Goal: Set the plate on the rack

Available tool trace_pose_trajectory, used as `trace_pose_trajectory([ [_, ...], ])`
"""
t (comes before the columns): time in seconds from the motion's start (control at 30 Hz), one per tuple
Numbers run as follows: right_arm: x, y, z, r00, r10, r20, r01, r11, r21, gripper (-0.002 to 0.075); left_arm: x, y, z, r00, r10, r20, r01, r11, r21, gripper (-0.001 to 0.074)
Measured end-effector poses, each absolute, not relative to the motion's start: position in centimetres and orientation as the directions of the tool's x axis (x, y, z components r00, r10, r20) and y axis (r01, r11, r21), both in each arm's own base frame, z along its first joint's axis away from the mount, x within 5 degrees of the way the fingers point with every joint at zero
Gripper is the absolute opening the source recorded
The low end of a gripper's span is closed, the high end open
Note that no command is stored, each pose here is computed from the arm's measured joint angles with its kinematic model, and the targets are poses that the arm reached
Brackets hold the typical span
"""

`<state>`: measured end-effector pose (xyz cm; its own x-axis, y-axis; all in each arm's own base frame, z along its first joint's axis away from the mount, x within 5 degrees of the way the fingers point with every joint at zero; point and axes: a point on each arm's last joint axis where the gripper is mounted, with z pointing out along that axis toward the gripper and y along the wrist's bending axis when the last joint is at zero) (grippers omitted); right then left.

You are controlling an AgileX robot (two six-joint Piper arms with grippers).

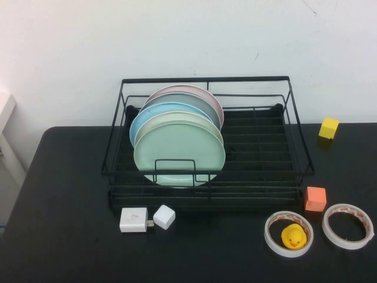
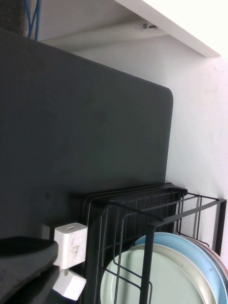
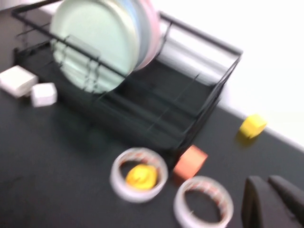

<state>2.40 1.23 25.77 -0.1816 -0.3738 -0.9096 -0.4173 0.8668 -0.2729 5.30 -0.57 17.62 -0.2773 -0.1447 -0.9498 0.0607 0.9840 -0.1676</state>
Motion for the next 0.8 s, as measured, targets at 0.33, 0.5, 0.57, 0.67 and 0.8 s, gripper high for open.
trace_pose_trajectory([
  [0.33, 4.5, 0.5, 19.8, -0.284, -0.314, -0.906, -0.163, 0.947, -0.278, 0.0001, 5.3, -0.6, 17.6, -0.277, -0.145, -0.95, 0.061, 0.984, -0.168, -0.0001],
  [0.5, 4.8, 0.3, 17.0, -0.362, -0.293, -0.885, -0.143, 0.955, -0.258, 0.0001, 5.3, -0.6, 17.6, -0.277, -0.145, -0.95, 0.061, 0.984, -0.168, -0.0001],
  [0.57, 5.0, 0.3, 17.0, -0.335, -0.289, -0.897, -0.128, 0.957, -0.261, 0.0001, 5.3, -0.6, 17.6, -0.279, -0.146, -0.949, 0.061, 0.984, -0.17, -0.0001],
  [0.67, 5.1, 0.2, 17.1, -0.307, -0.284, -0.908, -0.11, 0.959, -0.262, 0.0001, 5.3, -0.6, 17.6, -0.279, -0.146, -0.949, 0.061, 0.984, -0.17, -0.0001],
  [0.8, 5.1, 0.2, 17.1, -0.304, -0.279, -0.911, -0.11, 0.96, -0.257, 0.0001, 5.3, -0.6, 17.6, -0.277, -0.147, -0.95, 0.061, 0.984, -0.17, -0.0001],
])
